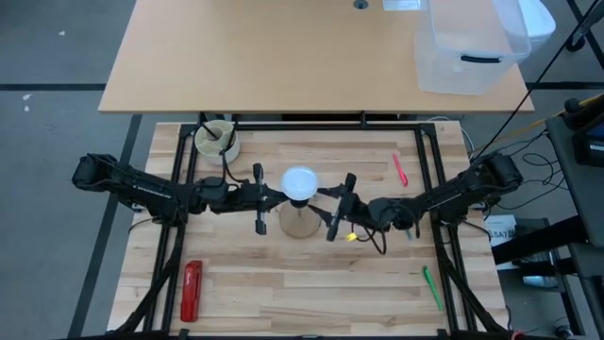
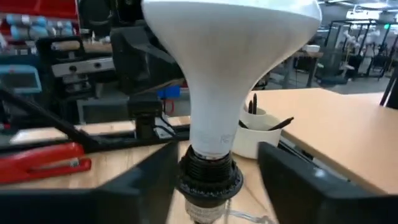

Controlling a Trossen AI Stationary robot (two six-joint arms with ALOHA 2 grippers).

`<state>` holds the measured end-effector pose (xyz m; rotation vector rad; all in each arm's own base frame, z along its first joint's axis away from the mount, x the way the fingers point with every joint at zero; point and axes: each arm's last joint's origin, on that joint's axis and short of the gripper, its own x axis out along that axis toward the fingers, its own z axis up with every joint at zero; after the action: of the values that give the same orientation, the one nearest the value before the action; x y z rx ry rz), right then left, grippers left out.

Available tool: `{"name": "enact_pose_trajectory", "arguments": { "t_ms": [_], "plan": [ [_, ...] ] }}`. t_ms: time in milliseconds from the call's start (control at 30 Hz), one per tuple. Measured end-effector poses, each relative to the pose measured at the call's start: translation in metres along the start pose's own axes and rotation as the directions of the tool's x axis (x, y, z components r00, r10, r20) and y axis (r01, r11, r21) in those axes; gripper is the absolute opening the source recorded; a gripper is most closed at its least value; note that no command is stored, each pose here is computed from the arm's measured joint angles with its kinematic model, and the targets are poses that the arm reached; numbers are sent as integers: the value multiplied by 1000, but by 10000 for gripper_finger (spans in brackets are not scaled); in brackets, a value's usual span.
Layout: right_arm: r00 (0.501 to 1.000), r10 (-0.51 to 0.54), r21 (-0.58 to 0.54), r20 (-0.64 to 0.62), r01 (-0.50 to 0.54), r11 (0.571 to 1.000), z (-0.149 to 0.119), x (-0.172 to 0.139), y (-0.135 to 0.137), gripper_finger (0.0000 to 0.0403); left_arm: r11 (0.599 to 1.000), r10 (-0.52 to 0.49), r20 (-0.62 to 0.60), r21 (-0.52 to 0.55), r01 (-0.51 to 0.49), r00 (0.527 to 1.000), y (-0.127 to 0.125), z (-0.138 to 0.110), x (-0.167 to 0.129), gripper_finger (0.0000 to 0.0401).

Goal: Screw lightbulb
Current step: Remove the lightbulb from the desk lamp

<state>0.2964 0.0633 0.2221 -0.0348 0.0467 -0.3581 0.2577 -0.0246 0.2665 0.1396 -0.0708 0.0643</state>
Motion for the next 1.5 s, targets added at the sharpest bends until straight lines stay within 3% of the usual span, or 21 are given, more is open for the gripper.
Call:
{"name": "enact_pose_trajectory", "arguments": {
  "t_ms": [100,233,667,800,1167,1500],
  "plan": [
    [1000,-3,62,4,3,998,-5,8,-5,267,1000,0,1,0,0,1000,0,0,0,0],
    [995,93,134,43,-98,986,-6,16,-9,310,1000,0,1,0,0,1000,0,0,0,0],
    [997,54,44,50,-56,997,-5,54,0,314,1000,0,2,-1,0,1000,0,0,0,0],
    [997,48,17,60,-50,999,-4,57,1,289,1000,-1,0,-7,1,1000,0,0,0,0],
    [996,39,16,81,-40,999,-1,56,0,148,1000,-10,-2,-2,10,1000,-1,0,0,0],
    [995,46,4,83,-46,999,0,56,1,154,1000,6,-18,1,-6,1000,0,-2,0,0]
  ]
}}
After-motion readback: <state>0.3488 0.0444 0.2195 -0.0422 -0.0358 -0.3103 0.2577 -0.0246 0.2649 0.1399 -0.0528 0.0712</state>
